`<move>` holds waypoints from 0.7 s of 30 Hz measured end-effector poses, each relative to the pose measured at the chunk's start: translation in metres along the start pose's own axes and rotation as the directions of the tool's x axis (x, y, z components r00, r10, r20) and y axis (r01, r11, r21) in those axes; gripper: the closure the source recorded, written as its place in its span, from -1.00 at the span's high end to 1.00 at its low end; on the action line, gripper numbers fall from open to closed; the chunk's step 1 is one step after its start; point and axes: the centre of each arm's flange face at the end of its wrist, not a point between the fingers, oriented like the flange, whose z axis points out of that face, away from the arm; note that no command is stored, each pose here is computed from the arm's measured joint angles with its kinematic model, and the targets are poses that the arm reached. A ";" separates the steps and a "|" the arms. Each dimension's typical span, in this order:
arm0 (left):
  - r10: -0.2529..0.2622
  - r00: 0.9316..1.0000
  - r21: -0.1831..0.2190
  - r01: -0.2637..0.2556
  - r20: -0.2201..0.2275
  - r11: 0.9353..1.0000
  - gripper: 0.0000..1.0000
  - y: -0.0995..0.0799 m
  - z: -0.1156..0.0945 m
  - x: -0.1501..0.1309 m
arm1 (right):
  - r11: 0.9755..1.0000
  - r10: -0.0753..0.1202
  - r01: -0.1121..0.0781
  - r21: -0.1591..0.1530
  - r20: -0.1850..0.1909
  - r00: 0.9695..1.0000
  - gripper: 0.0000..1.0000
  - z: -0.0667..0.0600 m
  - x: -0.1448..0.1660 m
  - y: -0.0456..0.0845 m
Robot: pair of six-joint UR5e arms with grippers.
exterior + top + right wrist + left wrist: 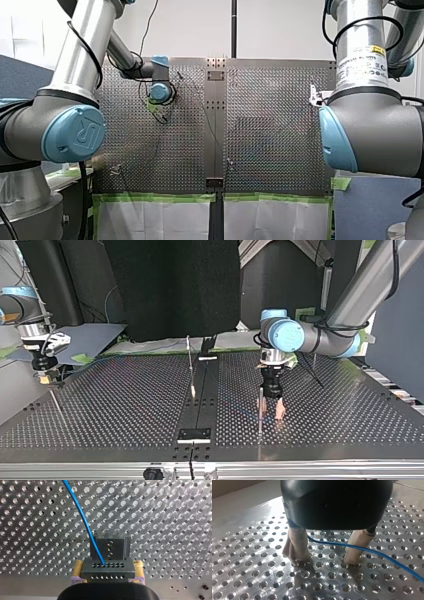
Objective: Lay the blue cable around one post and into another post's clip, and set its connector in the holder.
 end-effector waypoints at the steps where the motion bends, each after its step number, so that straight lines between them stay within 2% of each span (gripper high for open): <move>1: 0.000 1.000 0.000 0.000 0.000 1.000 1.00 0.000 0.000 0.000 | 1.000 -0.001 0.001 -0.001 -0.001 1.000 -1.00 0.000 0.000 0.000; 8: -0.001 1.000 0.004 0.001 0.002 1.000 1.00 -0.002 0.001 -0.001 | 1.000 -0.006 0.006 -0.001 -0.010 1.000 -1.00 0.004 0.005 -0.005; 21: -0.002 1.000 0.005 0.002 -0.002 1.000 1.00 -0.003 0.001 -0.001 | 1.000 -0.003 0.003 0.002 -0.010 1.000 -1.00 0.009 0.002 -0.015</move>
